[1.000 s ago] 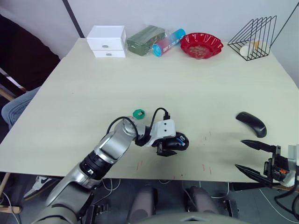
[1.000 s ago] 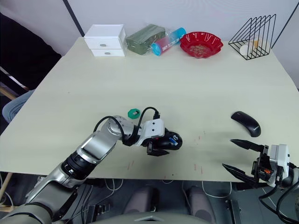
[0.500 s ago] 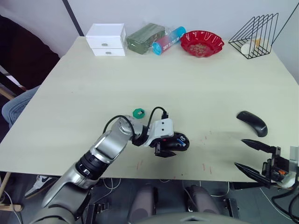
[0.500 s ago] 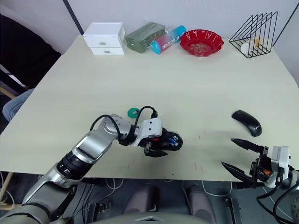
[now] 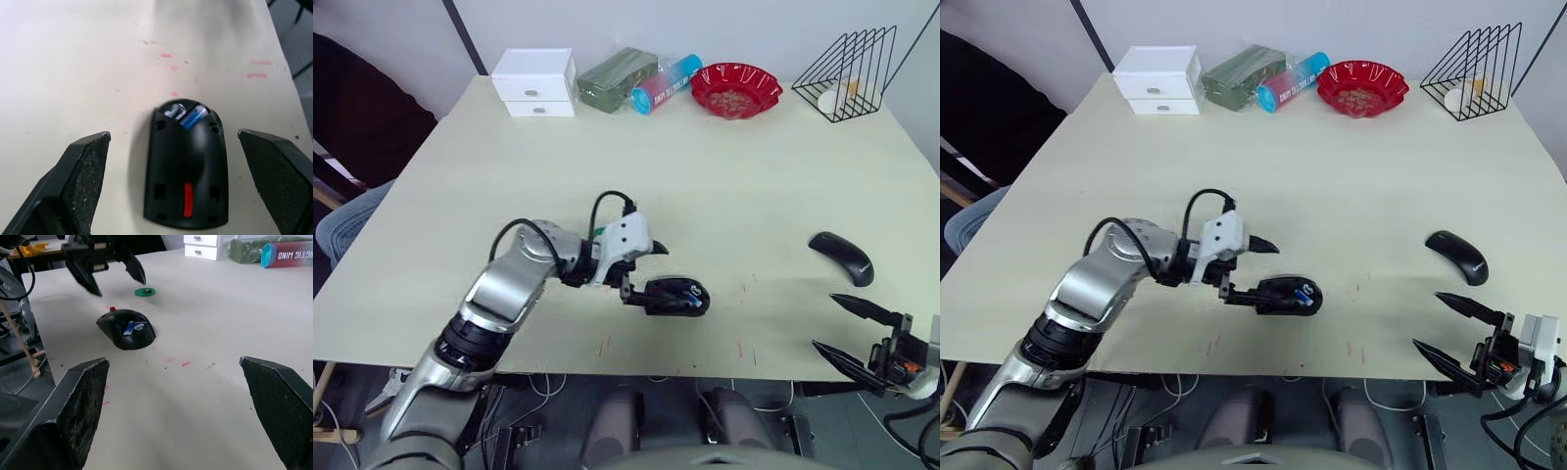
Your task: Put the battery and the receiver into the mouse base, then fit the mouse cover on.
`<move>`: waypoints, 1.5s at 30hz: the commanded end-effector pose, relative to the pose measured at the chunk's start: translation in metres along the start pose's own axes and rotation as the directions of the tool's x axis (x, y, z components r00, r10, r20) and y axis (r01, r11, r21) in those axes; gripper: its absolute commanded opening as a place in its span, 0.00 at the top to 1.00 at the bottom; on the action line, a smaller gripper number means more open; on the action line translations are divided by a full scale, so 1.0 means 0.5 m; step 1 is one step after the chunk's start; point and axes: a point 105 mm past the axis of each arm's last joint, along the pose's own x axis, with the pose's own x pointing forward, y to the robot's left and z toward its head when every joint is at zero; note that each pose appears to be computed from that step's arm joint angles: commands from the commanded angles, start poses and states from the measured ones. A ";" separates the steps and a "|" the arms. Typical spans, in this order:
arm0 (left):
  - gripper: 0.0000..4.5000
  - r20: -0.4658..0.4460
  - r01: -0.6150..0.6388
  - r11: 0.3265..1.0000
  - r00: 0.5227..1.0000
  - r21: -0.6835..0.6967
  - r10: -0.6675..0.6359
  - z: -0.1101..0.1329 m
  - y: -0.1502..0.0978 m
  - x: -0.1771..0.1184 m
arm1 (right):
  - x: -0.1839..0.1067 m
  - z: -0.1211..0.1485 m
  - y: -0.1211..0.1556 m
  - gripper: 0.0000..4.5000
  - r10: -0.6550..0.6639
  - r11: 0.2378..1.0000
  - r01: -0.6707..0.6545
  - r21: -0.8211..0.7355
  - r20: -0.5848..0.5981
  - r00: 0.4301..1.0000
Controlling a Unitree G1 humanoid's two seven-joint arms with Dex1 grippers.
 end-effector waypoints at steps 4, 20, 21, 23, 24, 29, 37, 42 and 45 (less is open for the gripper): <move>0.01 0.085 -0.173 0.978 0.979 -0.114 0.183 0.003 0.037 -0.069 | -0.011 0.007 -0.003 0.00 -0.024 0.999 0.025 -0.036 0.021 0.999; 0.01 0.028 -0.476 0.835 0.864 -0.275 0.502 -0.126 0.112 -0.186 | 0.001 0.005 -0.006 0.00 -0.007 0.999 0.008 -0.034 0.029 1.000; 0.01 0.024 -0.479 0.832 0.863 -0.280 0.505 -0.130 0.117 -0.187 | 0.002 0.006 -0.007 0.00 -0.005 0.999 0.006 -0.034 0.029 1.000; 0.01 0.022 -0.480 0.830 0.862 -0.284 0.506 -0.134 0.121 -0.187 | 0.003 0.006 -0.007 0.00 -0.004 0.999 0.005 -0.033 0.029 1.000; 0.01 0.029 -0.481 0.828 0.860 -0.290 0.509 -0.134 0.124 -0.187 | 0.004 0.006 -0.007 0.00 -0.004 0.999 0.005 -0.034 0.029 1.000; 0.06 0.067 -0.455 0.839 0.867 -0.297 0.493 -0.132 0.142 -0.167 | 0.013 0.002 -0.004 0.00 0.003 0.999 -0.002 -0.035 0.034 0.999; 0.58 0.047 -0.455 0.840 0.872 -0.295 0.488 -0.142 0.150 -0.158 | 0.019 0.000 0.007 0.00 -0.003 0.999 0.005 -0.033 0.040 0.999; 0.58 0.055 -0.449 0.842 0.873 -0.299 0.485 -0.142 0.152 -0.148 | 0.023 -0.003 0.012 0.00 -0.008 0.999 0.009 -0.035 0.046 0.999; 0.58 0.052 -0.438 0.848 0.880 -0.297 0.473 -0.147 0.146 -0.143 | 0.025 -0.004 0.013 0.00 -0.007 0.999 0.009 -0.038 0.049 0.999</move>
